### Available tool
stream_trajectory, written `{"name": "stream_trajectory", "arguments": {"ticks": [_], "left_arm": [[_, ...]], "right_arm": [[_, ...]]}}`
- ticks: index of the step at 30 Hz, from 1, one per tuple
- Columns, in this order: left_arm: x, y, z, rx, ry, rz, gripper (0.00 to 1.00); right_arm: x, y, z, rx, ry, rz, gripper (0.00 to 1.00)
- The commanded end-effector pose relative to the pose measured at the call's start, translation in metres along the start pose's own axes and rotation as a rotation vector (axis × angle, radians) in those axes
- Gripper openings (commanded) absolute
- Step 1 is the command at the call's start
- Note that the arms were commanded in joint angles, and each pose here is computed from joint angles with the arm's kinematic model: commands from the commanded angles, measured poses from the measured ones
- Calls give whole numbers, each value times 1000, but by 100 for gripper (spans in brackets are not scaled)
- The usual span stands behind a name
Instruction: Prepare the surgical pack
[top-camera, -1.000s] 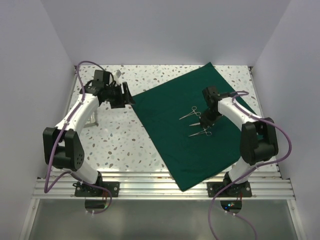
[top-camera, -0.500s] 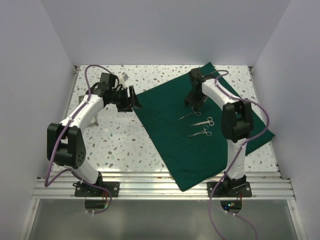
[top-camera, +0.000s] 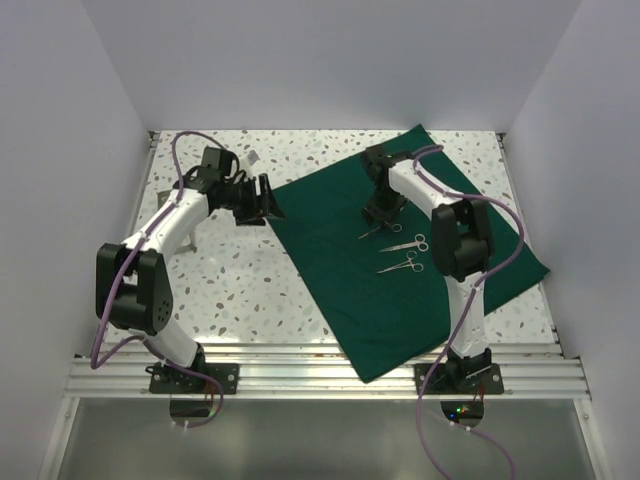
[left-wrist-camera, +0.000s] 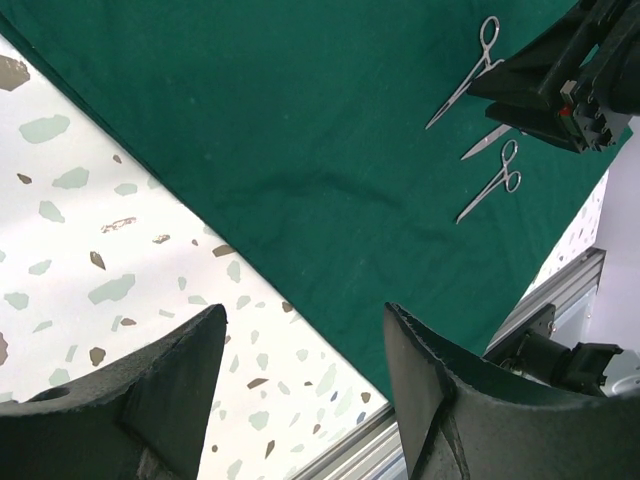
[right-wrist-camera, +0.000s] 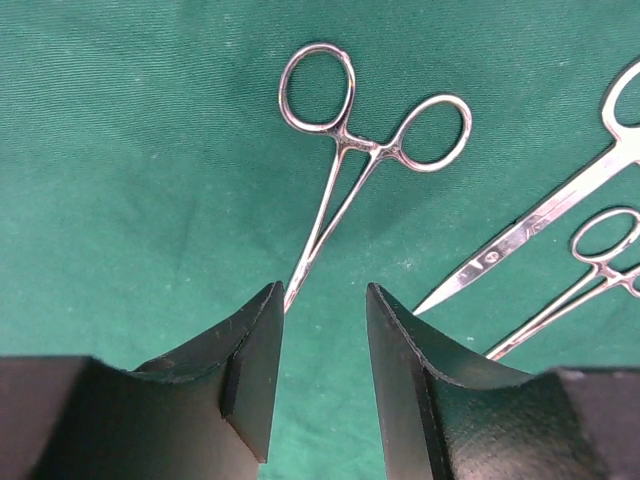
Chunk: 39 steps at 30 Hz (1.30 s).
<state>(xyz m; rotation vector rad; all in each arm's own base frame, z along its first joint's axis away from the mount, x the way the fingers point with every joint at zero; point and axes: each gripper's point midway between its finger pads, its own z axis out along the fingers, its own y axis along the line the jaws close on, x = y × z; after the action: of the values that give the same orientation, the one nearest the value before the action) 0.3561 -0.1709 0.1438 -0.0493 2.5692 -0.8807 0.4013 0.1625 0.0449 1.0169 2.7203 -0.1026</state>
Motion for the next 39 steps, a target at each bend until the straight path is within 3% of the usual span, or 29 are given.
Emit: {"name": "stream_trajectory", "arguments": {"ticks": [1, 22, 34, 39], "left_arm": [[-6, -6, 2, 32, -5, 38, 68], [-5, -7, 1, 41, 1, 53, 68], [0, -9, -2, 48, 11, 48, 68], [0, -9, -3, 48, 11, 51, 68]], "right_arm": [[1, 2, 7, 29, -23, 23, 42], [11, -5, 48, 125, -5, 25, 29], [18, -10, 69, 157, 21, 18, 32], [18, -2, 58, 94, 42, 20, 30]]}}
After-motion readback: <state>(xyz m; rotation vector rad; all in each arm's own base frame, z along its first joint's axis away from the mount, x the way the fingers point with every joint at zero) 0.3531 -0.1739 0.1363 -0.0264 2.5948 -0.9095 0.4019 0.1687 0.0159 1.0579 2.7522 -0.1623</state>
